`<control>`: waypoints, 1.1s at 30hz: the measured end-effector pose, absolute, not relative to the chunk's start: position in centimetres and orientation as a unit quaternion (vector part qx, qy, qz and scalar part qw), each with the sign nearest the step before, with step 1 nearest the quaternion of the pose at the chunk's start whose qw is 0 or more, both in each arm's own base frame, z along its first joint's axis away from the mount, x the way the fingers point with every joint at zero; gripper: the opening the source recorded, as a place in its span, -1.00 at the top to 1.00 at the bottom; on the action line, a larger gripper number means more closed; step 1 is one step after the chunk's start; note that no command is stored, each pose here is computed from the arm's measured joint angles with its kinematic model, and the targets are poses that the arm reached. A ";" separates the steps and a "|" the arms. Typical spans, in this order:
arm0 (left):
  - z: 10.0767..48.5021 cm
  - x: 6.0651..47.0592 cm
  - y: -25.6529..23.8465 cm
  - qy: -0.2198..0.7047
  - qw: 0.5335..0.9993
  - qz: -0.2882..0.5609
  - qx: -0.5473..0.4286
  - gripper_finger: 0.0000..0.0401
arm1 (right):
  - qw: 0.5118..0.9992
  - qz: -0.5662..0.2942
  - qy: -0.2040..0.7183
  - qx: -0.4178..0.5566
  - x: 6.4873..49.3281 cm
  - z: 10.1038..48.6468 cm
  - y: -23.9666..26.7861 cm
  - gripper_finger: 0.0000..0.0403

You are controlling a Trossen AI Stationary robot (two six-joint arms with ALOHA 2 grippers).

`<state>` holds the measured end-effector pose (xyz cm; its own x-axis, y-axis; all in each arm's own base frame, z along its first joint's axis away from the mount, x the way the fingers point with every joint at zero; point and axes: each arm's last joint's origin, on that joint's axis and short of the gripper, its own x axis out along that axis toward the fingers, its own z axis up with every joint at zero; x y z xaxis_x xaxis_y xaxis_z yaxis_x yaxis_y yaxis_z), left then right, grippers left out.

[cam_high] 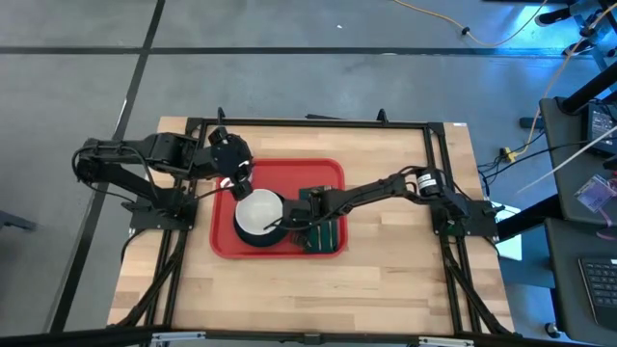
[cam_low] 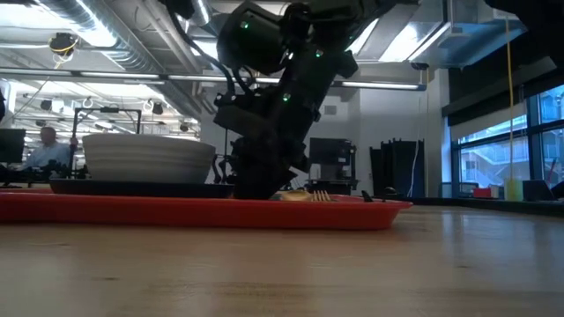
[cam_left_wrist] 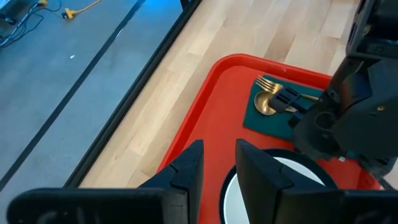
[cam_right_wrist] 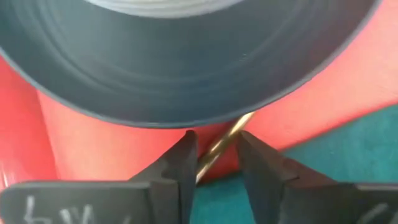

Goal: Set up tray
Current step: Put the gold knife to the left of the gold spoon on the green napkin on the red tray

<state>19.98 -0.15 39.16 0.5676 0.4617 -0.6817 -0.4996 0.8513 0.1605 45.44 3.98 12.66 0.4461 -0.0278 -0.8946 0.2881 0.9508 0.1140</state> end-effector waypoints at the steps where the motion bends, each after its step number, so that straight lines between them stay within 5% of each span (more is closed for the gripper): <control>1: 39.2 20.0 -0.1 0.377 0.885 0.271 -0.025 0.57 | 0.838 -0.098 0.521 0.132 45.4 12.6 3.9 0.46; 11: 39.2 20.0 -0.1 0.377 0.885 0.271 -0.025 0.57 | 0.831 -0.115 0.516 0.170 45.8 12.9 3.8 0.94; 33: 39.2 20.0 -0.1 0.384 0.885 0.262 -0.003 0.57 | 0.776 -0.231 0.461 0.363 47.2 15.5 2.9 1.00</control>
<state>19.99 -0.14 39.16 0.5677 0.4629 -0.6808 -0.4667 0.8622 0.1970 47.18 2.86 15.54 0.4678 -0.0239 -0.8835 0.6938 0.6292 0.3504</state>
